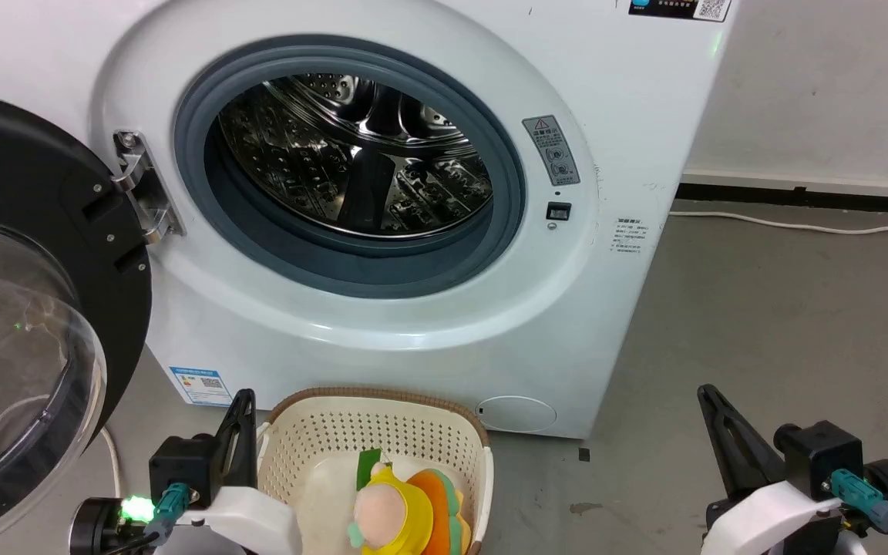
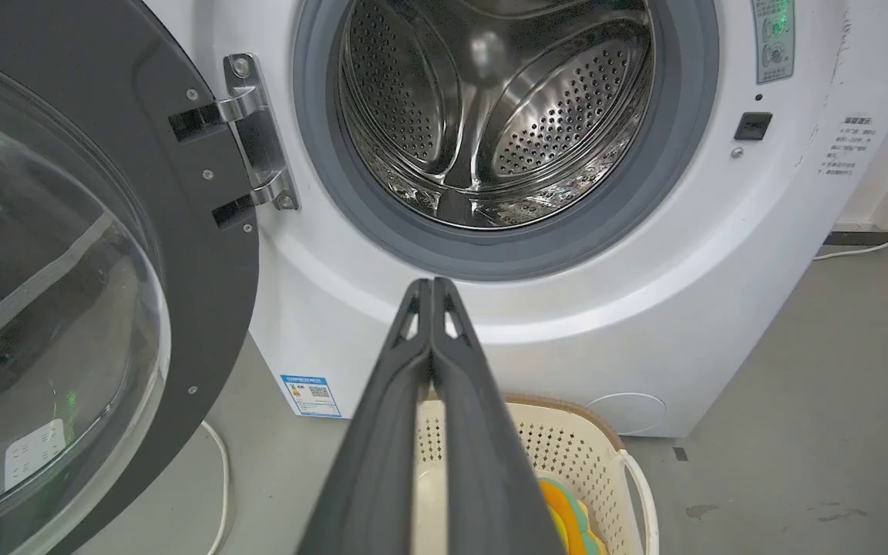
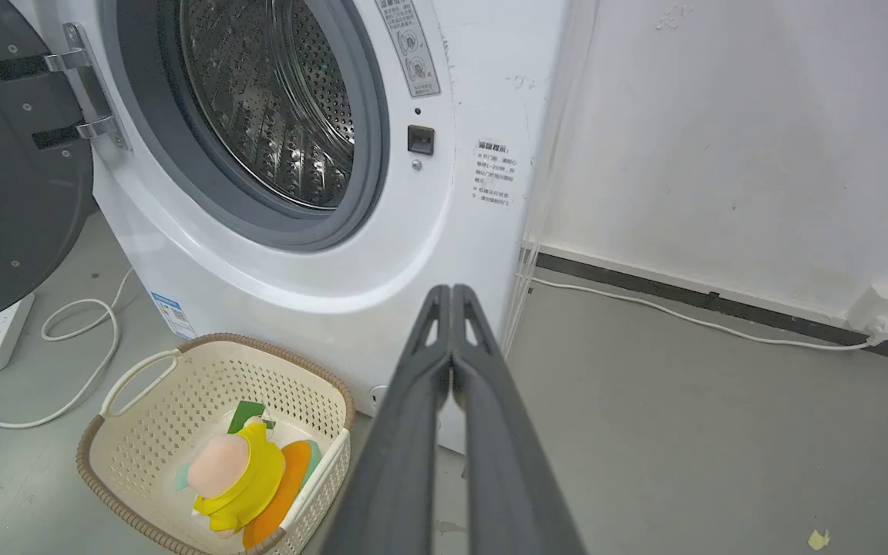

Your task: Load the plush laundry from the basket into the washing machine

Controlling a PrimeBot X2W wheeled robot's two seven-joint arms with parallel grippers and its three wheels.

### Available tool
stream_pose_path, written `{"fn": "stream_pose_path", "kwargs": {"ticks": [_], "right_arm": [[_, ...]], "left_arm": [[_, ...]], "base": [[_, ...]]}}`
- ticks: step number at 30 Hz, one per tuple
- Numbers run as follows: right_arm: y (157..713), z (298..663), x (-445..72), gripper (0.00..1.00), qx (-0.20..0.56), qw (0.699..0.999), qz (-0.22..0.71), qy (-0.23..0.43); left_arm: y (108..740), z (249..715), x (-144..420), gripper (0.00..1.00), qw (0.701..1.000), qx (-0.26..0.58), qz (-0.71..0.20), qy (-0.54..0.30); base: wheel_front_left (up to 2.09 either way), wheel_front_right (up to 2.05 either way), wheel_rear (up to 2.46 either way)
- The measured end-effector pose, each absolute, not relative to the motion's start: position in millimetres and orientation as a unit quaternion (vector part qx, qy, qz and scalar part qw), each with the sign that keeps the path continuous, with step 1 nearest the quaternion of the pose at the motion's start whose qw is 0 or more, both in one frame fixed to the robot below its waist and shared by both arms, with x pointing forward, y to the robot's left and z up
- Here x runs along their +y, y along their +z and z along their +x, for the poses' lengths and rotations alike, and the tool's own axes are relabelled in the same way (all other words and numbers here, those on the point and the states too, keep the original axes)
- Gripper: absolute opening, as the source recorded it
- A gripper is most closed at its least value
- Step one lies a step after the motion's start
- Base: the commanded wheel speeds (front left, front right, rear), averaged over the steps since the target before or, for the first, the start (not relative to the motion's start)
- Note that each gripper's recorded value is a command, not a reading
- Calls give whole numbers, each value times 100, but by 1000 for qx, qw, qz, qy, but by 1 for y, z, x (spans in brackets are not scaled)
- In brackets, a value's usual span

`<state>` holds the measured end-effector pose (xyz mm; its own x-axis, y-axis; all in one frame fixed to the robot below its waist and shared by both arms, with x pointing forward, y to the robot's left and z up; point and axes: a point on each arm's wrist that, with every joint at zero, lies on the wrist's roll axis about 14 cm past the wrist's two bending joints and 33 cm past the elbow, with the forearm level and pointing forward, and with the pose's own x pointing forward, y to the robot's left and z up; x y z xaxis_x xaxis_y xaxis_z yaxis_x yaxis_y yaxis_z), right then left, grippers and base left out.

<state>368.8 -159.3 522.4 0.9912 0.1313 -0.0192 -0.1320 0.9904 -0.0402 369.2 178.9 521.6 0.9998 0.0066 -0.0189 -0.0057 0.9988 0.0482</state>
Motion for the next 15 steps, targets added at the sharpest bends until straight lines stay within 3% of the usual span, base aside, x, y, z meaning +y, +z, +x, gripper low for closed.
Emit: {"fn": "stream_pose_path", "kwargs": {"ticks": [6,7,15], "right_arm": [[522,369,-159,0,8,998,-21,66],[522,369,-159,100,9,998,-20,66],[522,369,-160,100,8,998,-19,66]], "left_arm": [[522,369,179,0,1000,10,24,3],[521,369,179,100,1000,10,24,4],[521,369,177,100,1000,10,24,1]], "base": [[0,0,0],[0,0,0],[0,0,0]]}}
